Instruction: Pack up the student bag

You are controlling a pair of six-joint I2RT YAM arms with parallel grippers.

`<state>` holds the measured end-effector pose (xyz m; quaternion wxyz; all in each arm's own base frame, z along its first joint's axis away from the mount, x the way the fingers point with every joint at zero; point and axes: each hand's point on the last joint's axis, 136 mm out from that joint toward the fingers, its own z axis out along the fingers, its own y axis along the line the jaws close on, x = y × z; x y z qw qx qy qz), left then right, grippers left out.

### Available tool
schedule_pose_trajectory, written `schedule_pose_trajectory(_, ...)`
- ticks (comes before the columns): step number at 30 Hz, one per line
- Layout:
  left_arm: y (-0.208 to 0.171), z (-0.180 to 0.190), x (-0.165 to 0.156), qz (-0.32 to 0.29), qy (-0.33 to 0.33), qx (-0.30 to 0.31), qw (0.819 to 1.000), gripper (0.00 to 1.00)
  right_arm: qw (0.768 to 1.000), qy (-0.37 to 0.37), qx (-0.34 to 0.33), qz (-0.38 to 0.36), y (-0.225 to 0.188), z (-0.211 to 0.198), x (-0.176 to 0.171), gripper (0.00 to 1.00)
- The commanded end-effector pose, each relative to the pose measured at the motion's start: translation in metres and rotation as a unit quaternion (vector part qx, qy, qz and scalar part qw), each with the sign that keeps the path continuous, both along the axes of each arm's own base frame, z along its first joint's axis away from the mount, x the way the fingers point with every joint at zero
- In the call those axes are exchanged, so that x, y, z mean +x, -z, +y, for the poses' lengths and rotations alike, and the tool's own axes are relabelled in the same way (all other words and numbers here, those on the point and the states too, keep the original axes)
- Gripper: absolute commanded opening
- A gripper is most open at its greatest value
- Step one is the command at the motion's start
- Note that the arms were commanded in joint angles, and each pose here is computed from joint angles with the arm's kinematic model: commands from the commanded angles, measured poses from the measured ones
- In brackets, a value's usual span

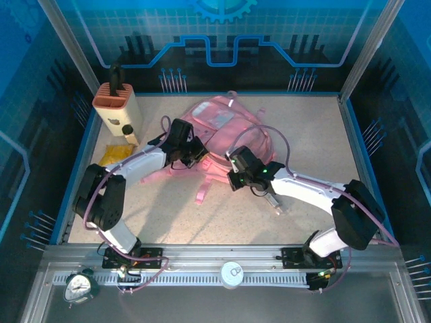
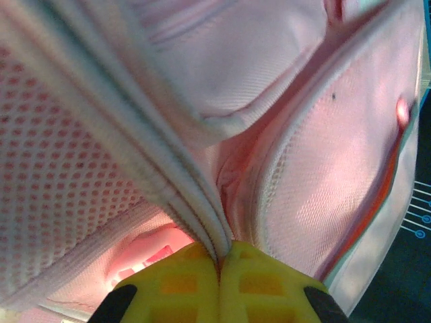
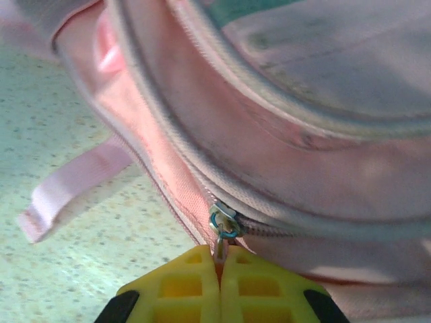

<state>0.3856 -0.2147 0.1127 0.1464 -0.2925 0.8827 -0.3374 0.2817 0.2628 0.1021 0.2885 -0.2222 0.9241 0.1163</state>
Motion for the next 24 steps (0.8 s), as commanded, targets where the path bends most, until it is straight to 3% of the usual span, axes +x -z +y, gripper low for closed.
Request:
schedule_pose_trajectory(1,-0.029,-0.004,0.031,-0.068,0.029,-0.004,0.997,0.0,0.998,-0.003,0.044,0.037,-0.003,0.033,-0.013,0.0)
schedule_pose_trajectory(3,-0.028,-0.003,0.031,-0.066,0.036,-0.005,0.997,0.0,0.997,0.0,0.058,0.044,-0.003,0.043,-0.009,0.0)
schedule_pose_trajectory(7,-0.025,0.004,0.016,-0.06,0.037,-0.007,0.997,0.24,0.996,0.003,0.068,0.051,-0.003,0.05,-0.006,0.0)
schedule_pose_trajectory(10,-0.019,0.005,-0.004,-0.043,0.02,-0.04,0.998,0.35,0.997,0.01,0.062,0.054,0.0,0.046,-0.008,0.0)
schedule_pose_trajectory(16,0.0,-0.015,-0.041,-0.008,-0.016,-0.112,0.994,0.39,0.996,0.012,0.069,0.061,0.003,0.044,-0.012,0.0)
schedule_pose_trajectory(24,0.011,-0.045,-0.042,-0.012,-0.033,-0.112,0.993,0.39,0.995,0.009,0.072,0.065,0.005,0.045,-0.013,0.0)
